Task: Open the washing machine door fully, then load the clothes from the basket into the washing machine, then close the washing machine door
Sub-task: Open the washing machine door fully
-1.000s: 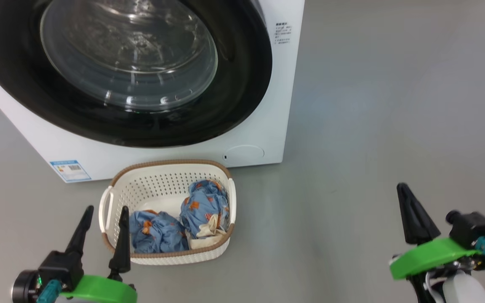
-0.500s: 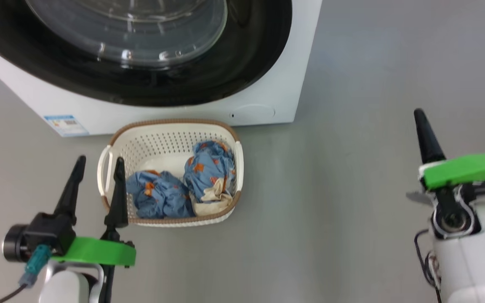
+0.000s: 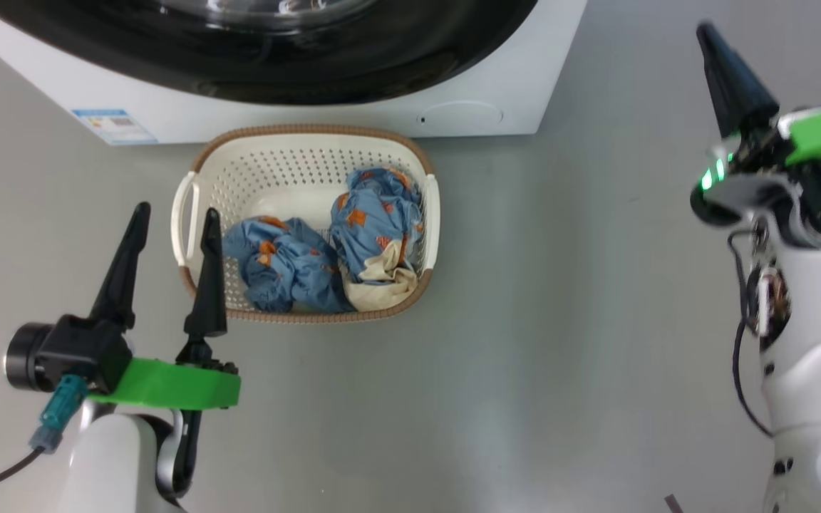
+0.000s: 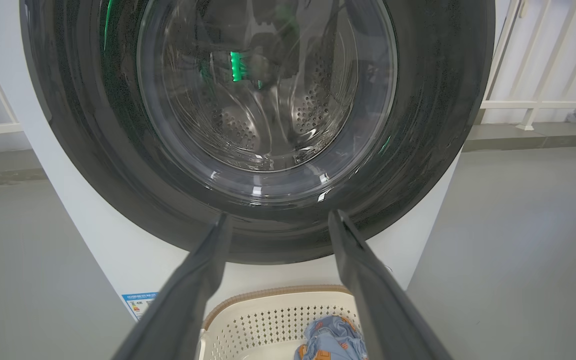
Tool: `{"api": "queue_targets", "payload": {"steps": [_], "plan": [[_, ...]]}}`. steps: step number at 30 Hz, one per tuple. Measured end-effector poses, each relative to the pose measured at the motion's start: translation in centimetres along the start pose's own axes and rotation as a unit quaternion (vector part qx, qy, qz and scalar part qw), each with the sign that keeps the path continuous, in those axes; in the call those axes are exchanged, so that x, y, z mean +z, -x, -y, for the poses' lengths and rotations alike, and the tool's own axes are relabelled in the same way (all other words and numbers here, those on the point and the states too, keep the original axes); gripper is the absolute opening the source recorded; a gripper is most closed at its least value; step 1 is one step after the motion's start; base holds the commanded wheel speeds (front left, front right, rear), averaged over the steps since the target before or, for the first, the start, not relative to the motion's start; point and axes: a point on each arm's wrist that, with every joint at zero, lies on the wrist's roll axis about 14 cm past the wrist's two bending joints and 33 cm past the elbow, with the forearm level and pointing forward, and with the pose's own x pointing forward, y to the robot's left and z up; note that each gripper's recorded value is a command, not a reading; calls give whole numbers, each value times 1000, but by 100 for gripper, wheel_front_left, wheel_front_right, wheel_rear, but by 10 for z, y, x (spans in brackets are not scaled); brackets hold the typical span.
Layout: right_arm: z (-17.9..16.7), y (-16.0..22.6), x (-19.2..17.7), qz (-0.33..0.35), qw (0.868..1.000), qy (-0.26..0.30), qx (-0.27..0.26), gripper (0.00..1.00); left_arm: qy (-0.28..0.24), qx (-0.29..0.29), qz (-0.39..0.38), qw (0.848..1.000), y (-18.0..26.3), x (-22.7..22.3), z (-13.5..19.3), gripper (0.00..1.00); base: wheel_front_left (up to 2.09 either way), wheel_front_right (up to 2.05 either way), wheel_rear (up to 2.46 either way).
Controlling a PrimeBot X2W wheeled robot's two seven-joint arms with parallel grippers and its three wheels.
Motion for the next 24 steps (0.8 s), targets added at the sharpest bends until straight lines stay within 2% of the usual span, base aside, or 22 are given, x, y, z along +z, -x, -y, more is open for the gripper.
{"api": "queue_targets", "payload": {"steps": [4, 10, 16, 24], "plan": [[-17, -27, -10, -41, 999, -24, 27, 0, -1, -1, -7, 1000, -4, -7, -1, 100, 0, 0, 0], [-43, -62, -18, -79, 995, -29, 57, 0, 0, 1, -13, 1000, -9, -14, -3, 100, 0, 0, 0], [-53, -86, -37, -128, 990, -20, 59, 0, 1, 7, -20, 1000, -9, -20, -8, 100, 0, 0, 0], [-68, -110, -45, -146, 988, -2, 60, 0, 0, 13, -29, 999, -7, -26, -12, 100, 0, 0, 0]]}}
